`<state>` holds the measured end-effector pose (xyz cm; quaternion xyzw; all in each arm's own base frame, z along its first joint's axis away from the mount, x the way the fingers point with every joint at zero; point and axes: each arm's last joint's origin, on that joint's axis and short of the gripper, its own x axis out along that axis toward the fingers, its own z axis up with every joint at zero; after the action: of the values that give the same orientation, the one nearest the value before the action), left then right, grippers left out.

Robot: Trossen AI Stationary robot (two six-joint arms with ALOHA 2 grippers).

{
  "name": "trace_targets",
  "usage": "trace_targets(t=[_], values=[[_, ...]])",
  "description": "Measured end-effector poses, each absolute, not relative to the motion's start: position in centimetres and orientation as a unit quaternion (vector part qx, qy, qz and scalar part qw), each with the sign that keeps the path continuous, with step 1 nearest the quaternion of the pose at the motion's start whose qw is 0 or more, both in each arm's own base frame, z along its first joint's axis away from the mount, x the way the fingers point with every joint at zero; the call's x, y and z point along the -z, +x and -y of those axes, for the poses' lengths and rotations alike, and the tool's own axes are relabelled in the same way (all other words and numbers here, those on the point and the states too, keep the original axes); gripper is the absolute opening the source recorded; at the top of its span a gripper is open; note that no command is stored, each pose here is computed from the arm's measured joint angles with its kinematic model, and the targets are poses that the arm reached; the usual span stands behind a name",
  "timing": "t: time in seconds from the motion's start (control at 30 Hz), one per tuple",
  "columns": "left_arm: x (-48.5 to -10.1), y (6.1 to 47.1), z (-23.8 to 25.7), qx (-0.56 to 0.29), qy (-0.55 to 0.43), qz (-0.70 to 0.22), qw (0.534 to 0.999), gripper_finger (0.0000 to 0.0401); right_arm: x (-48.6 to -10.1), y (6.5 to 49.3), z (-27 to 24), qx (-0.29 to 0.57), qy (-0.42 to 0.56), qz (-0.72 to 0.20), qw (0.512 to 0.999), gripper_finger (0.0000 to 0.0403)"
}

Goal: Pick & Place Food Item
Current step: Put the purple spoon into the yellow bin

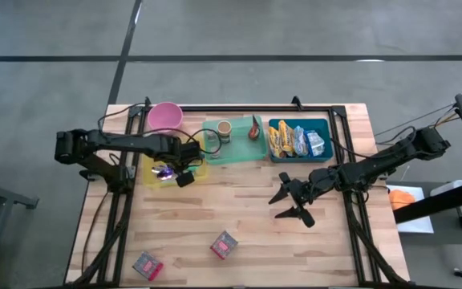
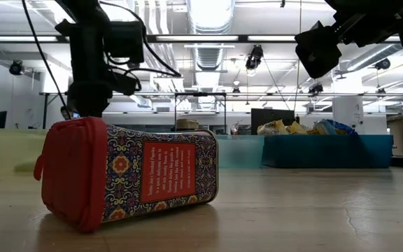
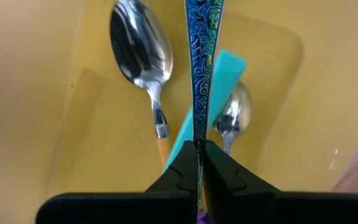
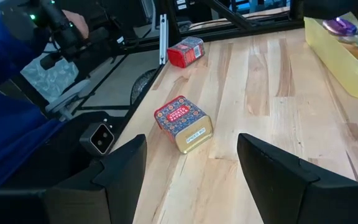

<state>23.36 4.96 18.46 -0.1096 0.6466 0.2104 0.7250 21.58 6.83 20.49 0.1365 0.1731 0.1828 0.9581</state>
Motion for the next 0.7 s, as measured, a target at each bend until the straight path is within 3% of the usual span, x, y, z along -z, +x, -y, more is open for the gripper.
trace_targets(t=[0.7], values=[[-16.7, 24.0, -5.1, -0.209, -0.111, -0.674, 0.7, 0.0024, -20.5, 21.6, -6.8, -0.182, 0.14, -0.174, 0.958, 0.0249]])
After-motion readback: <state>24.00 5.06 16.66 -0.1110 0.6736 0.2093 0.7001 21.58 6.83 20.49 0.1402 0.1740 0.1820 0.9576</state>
